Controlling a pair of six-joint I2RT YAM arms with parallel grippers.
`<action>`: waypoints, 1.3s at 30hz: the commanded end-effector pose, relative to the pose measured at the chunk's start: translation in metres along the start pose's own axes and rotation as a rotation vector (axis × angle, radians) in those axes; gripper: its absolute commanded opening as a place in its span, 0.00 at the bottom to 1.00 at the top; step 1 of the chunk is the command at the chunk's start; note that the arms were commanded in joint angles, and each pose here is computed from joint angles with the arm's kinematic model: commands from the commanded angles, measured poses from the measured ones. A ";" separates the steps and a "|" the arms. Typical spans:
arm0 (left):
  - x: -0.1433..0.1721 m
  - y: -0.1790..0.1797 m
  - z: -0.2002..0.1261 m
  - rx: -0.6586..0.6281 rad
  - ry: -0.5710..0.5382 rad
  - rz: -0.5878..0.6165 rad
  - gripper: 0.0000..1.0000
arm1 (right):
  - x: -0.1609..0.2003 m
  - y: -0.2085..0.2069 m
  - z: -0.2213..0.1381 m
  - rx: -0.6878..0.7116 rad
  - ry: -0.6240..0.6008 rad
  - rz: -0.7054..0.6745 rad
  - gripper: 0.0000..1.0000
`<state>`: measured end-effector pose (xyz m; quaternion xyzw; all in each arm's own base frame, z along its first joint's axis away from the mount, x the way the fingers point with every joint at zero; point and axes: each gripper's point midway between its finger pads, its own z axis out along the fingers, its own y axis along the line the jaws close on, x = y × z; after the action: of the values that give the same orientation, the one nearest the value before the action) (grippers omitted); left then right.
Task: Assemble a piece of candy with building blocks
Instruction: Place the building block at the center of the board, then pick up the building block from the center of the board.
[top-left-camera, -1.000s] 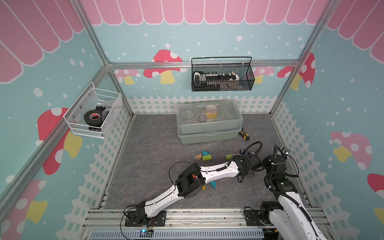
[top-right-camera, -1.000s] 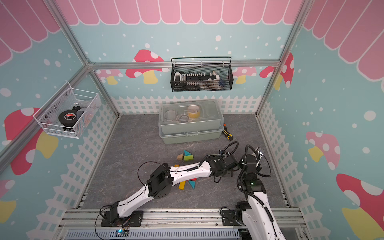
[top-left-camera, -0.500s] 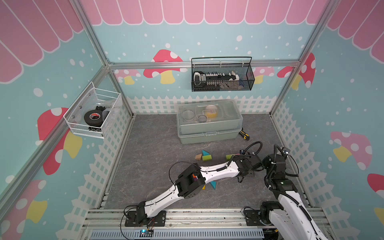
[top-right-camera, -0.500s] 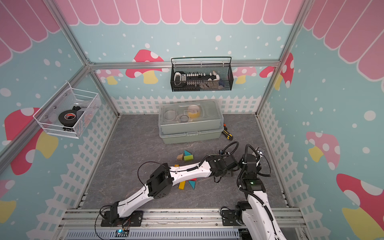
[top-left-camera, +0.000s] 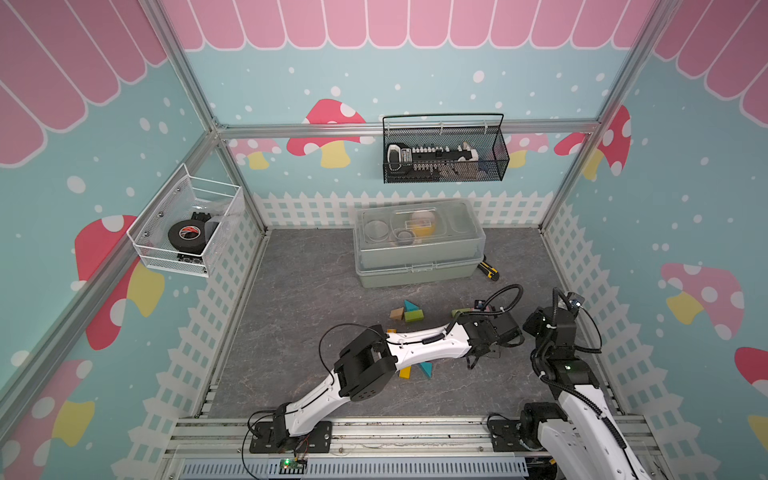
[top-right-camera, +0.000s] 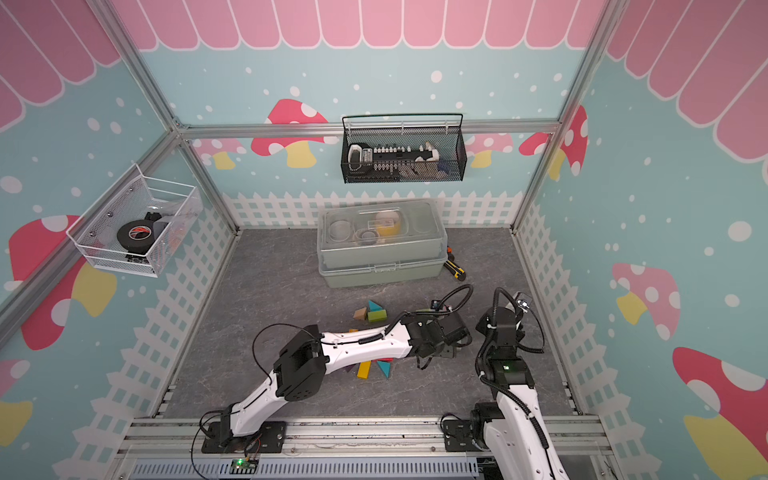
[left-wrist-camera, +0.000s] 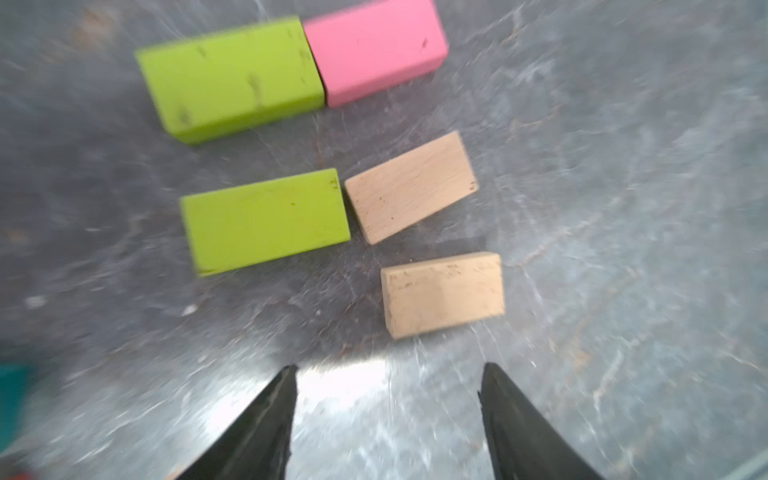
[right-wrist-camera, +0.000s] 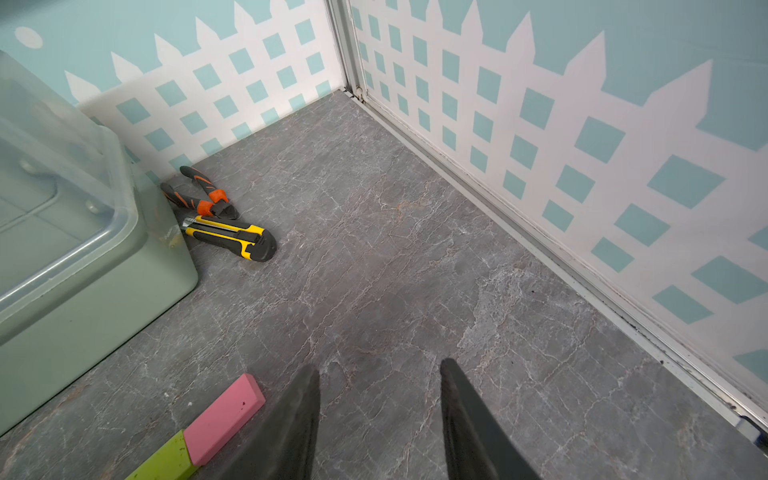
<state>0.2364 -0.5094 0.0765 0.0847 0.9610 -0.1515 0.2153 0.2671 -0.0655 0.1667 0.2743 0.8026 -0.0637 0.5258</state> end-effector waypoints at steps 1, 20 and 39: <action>-0.021 0.005 -0.040 0.009 -0.083 0.039 0.69 | -0.010 0.013 -0.007 -0.070 0.000 -0.024 0.49; -0.026 0.263 -0.248 -0.051 -0.262 0.156 0.68 | 0.101 0.229 -0.096 -1.028 0.426 -0.878 0.57; 0.001 0.307 -0.277 -0.066 -0.370 0.165 0.69 | 0.222 0.245 -0.088 -1.056 0.732 -1.344 0.60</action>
<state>0.1985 -0.1326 0.2409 0.1149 0.8977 -0.1273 0.4058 0.2578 0.2591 0.0578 -0.4956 0.8450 0.1181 0.1628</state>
